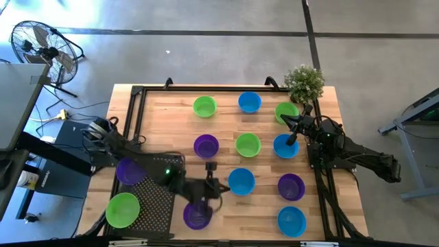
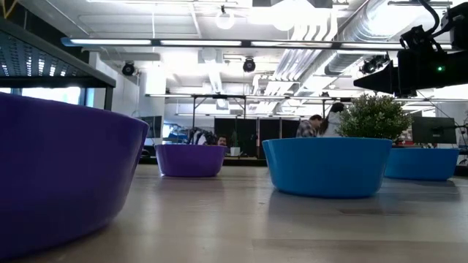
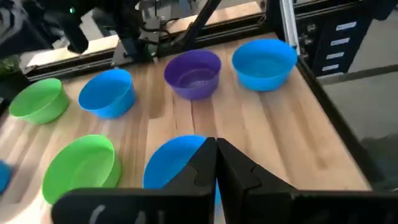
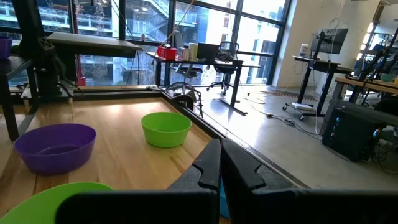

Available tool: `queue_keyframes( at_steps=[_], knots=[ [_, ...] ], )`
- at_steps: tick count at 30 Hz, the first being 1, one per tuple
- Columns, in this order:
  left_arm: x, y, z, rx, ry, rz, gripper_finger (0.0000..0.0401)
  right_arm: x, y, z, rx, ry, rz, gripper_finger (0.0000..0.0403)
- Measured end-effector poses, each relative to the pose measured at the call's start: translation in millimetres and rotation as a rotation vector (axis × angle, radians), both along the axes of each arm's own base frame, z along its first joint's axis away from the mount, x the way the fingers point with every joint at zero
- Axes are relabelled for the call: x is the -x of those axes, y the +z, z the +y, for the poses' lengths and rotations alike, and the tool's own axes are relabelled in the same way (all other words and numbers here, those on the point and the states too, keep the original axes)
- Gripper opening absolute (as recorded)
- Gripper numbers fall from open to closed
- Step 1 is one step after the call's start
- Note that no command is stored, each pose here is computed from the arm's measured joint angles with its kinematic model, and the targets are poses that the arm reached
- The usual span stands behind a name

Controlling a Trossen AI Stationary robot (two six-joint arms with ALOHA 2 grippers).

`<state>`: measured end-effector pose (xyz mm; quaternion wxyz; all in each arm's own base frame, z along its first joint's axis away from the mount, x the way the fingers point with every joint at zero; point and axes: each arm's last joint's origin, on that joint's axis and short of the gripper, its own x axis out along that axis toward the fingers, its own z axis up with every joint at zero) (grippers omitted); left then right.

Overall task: Pick & Place Mini bowls
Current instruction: Put the blue bowl on the shelf

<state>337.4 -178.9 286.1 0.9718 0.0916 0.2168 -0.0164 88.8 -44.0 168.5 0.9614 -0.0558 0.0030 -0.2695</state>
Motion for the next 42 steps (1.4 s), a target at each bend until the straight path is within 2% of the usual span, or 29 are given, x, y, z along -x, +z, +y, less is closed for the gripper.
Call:
queue_keyframes(
  at_steps=[4,9,12,19,25,30,35,42],
  knots=[
    [2.2,-21.0,21.6,0.038,-0.021,-0.119,0.0001,0.0,0.0,0.0,0.0,0.0,0.0,0.0],
    [22.5,-31.9,43.9,0.055,-0.051,-0.26,0.0001,0.0,0.0,0.0,0.0,0.0,-0.001,0.0],
    [43.2,-37.6,58.7,0.054,-0.037,-0.275,0.0001,0.0,0.1,0.0,0.001,0.0,-0.001,0.0],
    [82.2,-25.9,81.0,0.077,-0.016,-0.351,0.0001,0.3,3.3,-0.1,0.014,-0.007,-0.031,0.0],
    [106.8,-33.5,97.2,0.024,0.03,-0.353,0.0001,0.2,3.3,-0.1,0.014,-0.005,-0.031,0.0],
    [115.8,-55.9,114.2,0.052,0.029,-0.411,0.0001,0.1,4.4,0.3,0.009,0.008,-0.047,0.0],
    [116.0,-58.6,127.8,0.082,0.02,-0.463,0.0001,0.4,11.2,0.6,0.025,0.016,-0.119,0.0],
    [112.5,-58.5,145.0,0.079,0.068,-0.466,0.0001,0.6,14.9,1.1,-0.053,0.04,-0.209,0.0]
  ],
)
